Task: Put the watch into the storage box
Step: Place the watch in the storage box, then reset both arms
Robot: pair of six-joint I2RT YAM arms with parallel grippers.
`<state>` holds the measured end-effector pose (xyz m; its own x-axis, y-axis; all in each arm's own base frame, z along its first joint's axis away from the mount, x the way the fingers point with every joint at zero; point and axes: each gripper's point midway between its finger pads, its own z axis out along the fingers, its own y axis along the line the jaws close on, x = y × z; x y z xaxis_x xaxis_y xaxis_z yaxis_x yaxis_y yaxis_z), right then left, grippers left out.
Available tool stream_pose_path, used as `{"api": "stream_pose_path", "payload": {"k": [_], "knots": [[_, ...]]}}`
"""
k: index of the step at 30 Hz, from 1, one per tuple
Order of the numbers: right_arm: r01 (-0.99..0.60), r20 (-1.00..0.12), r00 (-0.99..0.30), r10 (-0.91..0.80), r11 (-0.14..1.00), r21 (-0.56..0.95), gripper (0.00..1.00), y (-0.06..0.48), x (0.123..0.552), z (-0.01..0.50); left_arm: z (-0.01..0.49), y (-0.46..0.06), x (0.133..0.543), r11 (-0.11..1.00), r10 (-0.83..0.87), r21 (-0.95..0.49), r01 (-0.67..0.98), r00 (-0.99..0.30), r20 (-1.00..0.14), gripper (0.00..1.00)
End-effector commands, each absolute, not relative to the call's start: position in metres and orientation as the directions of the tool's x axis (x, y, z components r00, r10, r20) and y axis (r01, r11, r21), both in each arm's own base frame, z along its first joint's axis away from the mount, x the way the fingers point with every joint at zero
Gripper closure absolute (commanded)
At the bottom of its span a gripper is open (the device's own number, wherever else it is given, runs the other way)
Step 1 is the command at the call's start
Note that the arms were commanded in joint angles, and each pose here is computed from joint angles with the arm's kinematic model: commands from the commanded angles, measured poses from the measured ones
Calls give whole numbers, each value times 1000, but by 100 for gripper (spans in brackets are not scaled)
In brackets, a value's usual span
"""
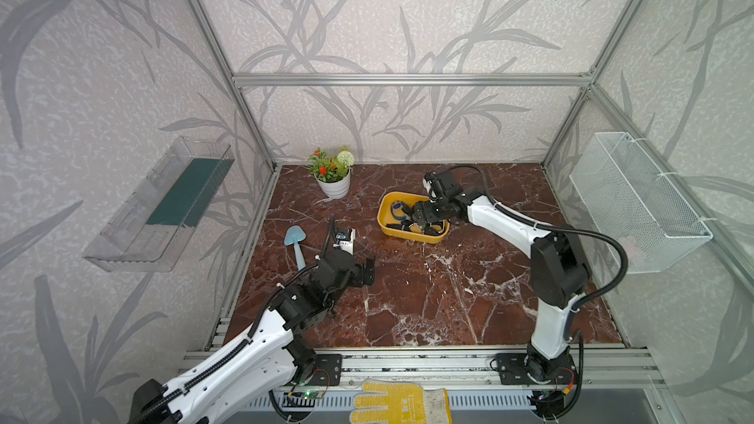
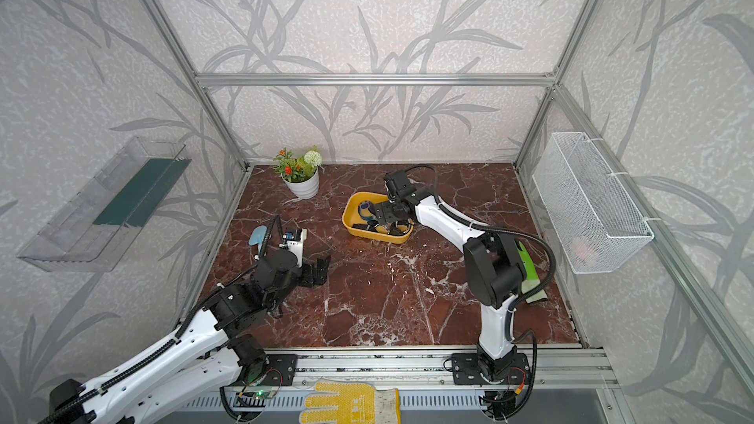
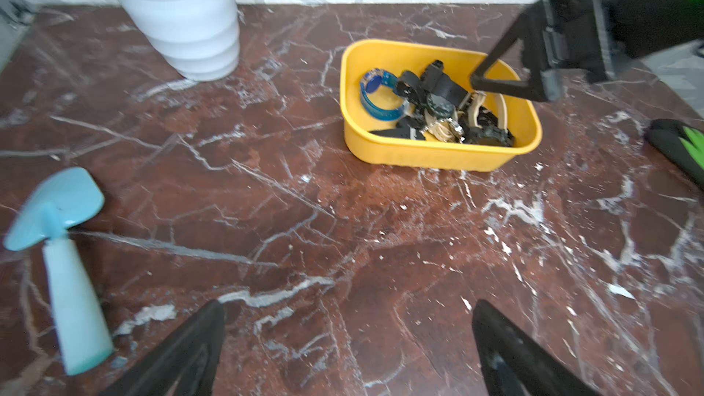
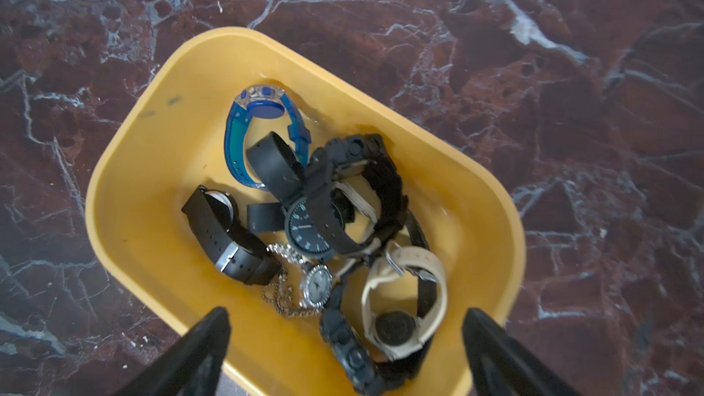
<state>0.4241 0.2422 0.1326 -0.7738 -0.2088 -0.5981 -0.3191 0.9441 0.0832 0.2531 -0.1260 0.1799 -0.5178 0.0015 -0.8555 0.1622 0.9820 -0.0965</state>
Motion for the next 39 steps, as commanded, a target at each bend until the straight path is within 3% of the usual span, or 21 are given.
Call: {"api": "stream_pose_path", "payload": {"k": [1, 5, 9, 16, 20, 24, 28, 32, 35, 37, 39], "knots": [[-242, -725, -681, -104, 966, 89, 0, 203, 419, 186, 202, -84, 276, 998, 45, 61, -31, -370, -928, 1], [-49, -789, -614, -27, 999, 4, 1, 128, 403, 192, 192, -38, 285, 968, 31, 94, -233, -259, -965, 1], [121, -876, -476, -80, 981, -155, 1, 72, 390, 191, 184, -5, 283, 930, 94, 180, -321, -263, -960, 1], [256, -880, -453, -146, 924, -285, 1, 26, 374, 163, 165, 43, 284, 894, -11, 75, -441, -189, -982, 1], [247, -908, -370, -196, 921, -300, 1, 18, 376, 144, 155, 57, 296, 883, -45, 50, -466, -190, -981, 1], [221, -932, -334, -142, 949, -224, 1, 9, 381, 117, 139, 55, 323, 895, -44, 58, -443, -217, -975, 1], [86, -924, -347, -163, 975, -204, 1, 24, 387, 109, 132, 50, 357, 907, 7, 114, -405, -256, -967, 1], [3, -952, -268, -151, 988, -158, 1, 32, 394, 97, 108, 43, 385, 938, -1, 106, -331, -307, -952, 1], [-17, -916, -373, -151, 988, -156, 1, 32, 392, 92, 99, 54, 391, 940, -69, 64, -336, -368, -927, 1], [-3, -933, -335, -136, 990, -143, 1, 30, 394, 93, 98, 55, 390, 940, -74, 62, -335, -378, -923, 1], [-7, -915, -378, -144, 988, -152, 1, 30, 393, 90, 98, 55, 390, 940, -76, 60, -335, -377, -923, 1]]}}
